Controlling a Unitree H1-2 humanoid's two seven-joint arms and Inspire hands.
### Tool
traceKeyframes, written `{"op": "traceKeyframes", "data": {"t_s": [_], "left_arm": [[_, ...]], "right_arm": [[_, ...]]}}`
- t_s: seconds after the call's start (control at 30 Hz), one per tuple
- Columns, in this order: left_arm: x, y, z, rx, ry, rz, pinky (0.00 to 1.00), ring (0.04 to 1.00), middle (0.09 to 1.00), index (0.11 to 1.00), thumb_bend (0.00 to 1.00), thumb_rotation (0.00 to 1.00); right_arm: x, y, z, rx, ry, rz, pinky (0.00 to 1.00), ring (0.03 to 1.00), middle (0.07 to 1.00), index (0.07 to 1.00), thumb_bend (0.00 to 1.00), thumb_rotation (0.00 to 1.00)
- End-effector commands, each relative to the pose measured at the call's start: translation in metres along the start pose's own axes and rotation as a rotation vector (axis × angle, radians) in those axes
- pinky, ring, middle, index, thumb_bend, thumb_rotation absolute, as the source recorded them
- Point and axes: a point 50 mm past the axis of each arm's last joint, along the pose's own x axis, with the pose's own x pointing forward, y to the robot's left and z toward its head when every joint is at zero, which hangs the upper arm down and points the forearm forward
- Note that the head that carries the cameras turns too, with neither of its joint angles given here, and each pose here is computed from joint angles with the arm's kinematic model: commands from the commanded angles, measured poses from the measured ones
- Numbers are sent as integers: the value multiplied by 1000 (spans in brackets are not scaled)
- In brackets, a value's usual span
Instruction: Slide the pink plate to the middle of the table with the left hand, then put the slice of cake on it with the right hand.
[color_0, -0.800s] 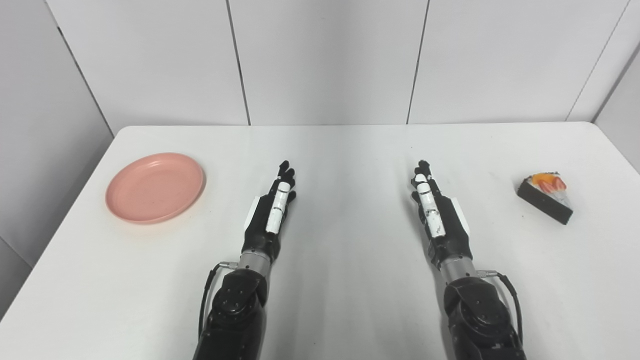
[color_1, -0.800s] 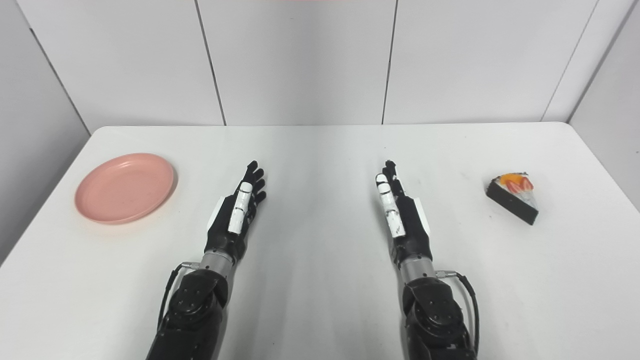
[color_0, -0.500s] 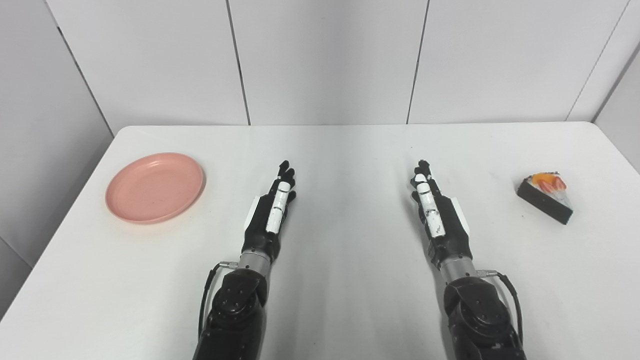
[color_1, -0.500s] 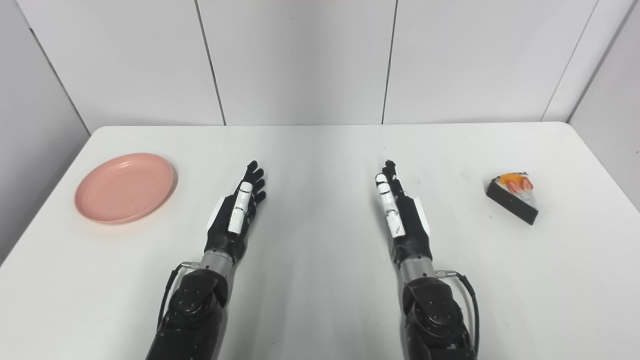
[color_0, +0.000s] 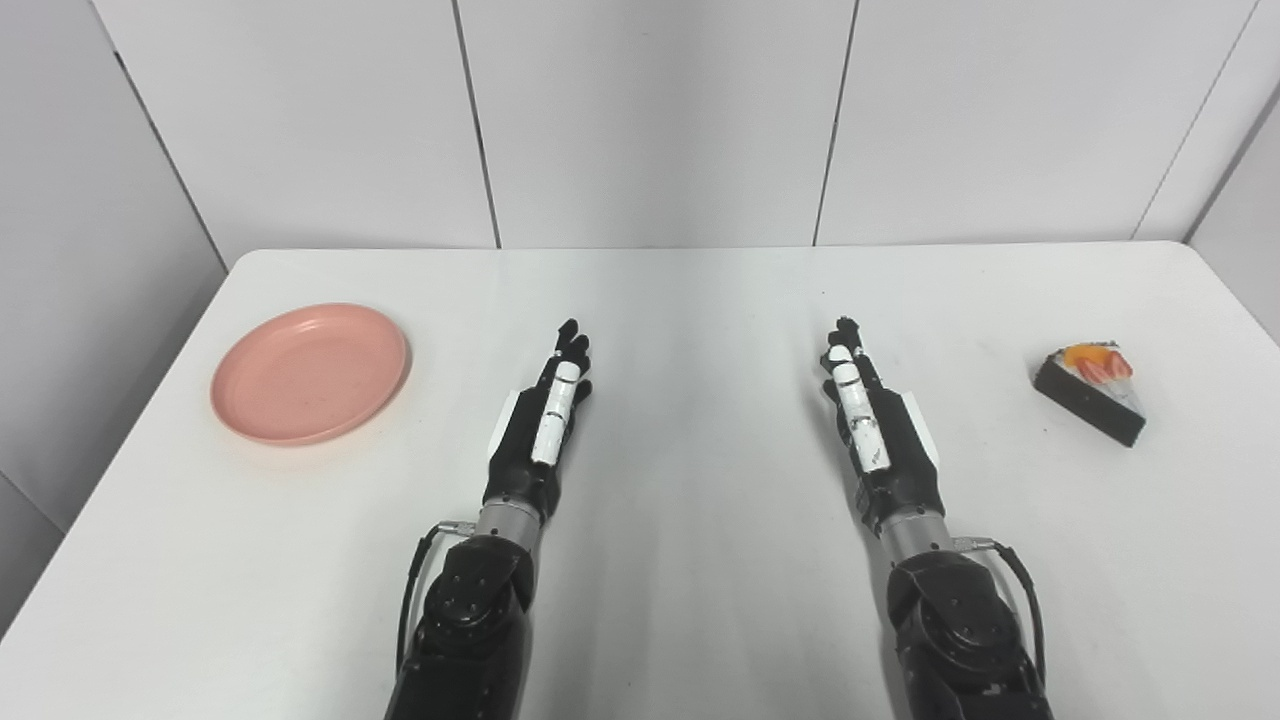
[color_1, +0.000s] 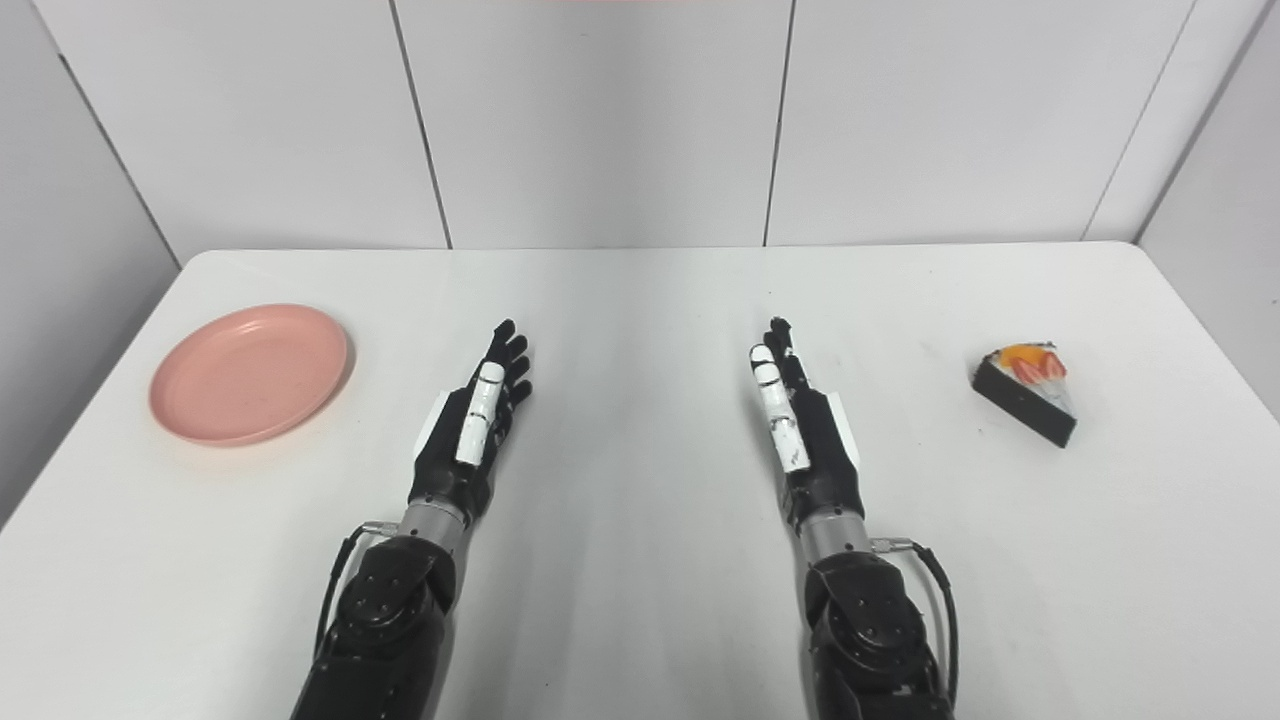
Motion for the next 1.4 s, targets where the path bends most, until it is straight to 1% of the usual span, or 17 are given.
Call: {"op": "traceKeyframes", "data": {"t_s": [0.0, 0.13, 0.23, 0.37, 0.5, 0.6, 0.67, 0.8, 0.93, 0.97, 1.03, 1.07, 1.13, 1.2, 1.23, 1.27, 1.37], "left_arm": [[3, -1, 11, -22, -45, -9, 1000, 1000, 1000, 1000, 612, 1000], [0, -5, 14, -51, -81, -16, 1000, 1000, 1000, 1000, 588, 1000], [1, -4, 16, -57, -96, -4, 1000, 1000, 1000, 1000, 592, 1000], [7, 0, 23, -103, -135, 48, 1000, 1000, 1000, 1000, 602, 1000], [19, 13, 30, -107, -175, 105, 1000, 1000, 1000, 1000, 590, 1000], [25, 23, 33, -86, -203, 132, 1000, 1000, 1000, 1000, 617, 1000], [31, 31, 41, -115, -218, 159, 1000, 1000, 998, 1000, 633, 1000], [39, 49, 55, -133, -246, 212, 986, 964, 968, 973, 639, 1000], [46, 70, 65, -138, -265, 235, 962, 950, 942, 950, 643, 1000], [48, 76, 68, -135, -276, 254, 958, 950, 941, 949, 641, 1000], [50, 83, 70, -139, -291, 290, 910, 925, 917, 922, 621, 1000], [51, 93, 73, -133, -305, 313, 909, 918, 910, 915, 619, 1000], [52, 108, 77, -128, -324, 350, 920, 906, 899, 904, 621, 1000], [52, 122, 83, -131, -344, 393, 896, 884, 878, 883, 633, 1000], [52, 128, 85, -132, -354, 413, 864, 850, 845, 850, 644, 1000], [52, 136, 88, -129, -364, 445, 853, 839, 834, 839, 648, 1000], [52, 155, 95, -125, -381, 517, 783, 767, 770, 777, 662, 1000]], "right_arm": [[9, 5, 21, -2, -76, 18, 1000, 977, 994, 1000, 503, 950], [9, 4, 21, -11, -75, 17, 1000, 975, 992, 1000, 514, 956], [8, 4, 21, -5, -75, 18, 1000, 975, 993, 1000, 505, 958], [8, 0, 19, -1, -75, 23, 1000, 979, 994, 1000, 503, 959], [8, -4, 17, -6, -84, 29, 1000, 991, 1000, 1000, 498, 983], [7, -7, 16, -6, -85, 28, 1000, 988, 1000, 1000, 480, 973], [7, -9, 16, 1, -89, 33, 1000, 993, 1000, 1000, 465, 969], [3, -14, 15, 13, -86, 34, 1000, 994, 1000, 1000, 454, 961], [2, -17, 11, 1, -98, 32, 993, 980, 997, 1000, 444, 926], [2, -17, 10, -2, -103, 30, 989, 976, 994, 1000, 443, 922], [2, -17, 8, 2, -112, 20, 964, 960, 977, 993, 419, 894], [1, -18, 7, 8, -113, 18, 960, 958, 974, 991, 414, 890], [1, -18, 6, 13, -112, 20, 960, 959, 972, 990, 405, 894], [0, -18, 5, 17, -112, 21, 964, 961, 971, 993, 405, 912], [0, -18, 5, 21, -112, 20, 962, 958, 967, 990, 401, 908], [1, -19, 4, 19, -112, 23, 961, 956, 966, 990, 400, 906], [2, -21, 1, 11, -112, 28, 970, 965, 976, 999, 393, 942]]}}
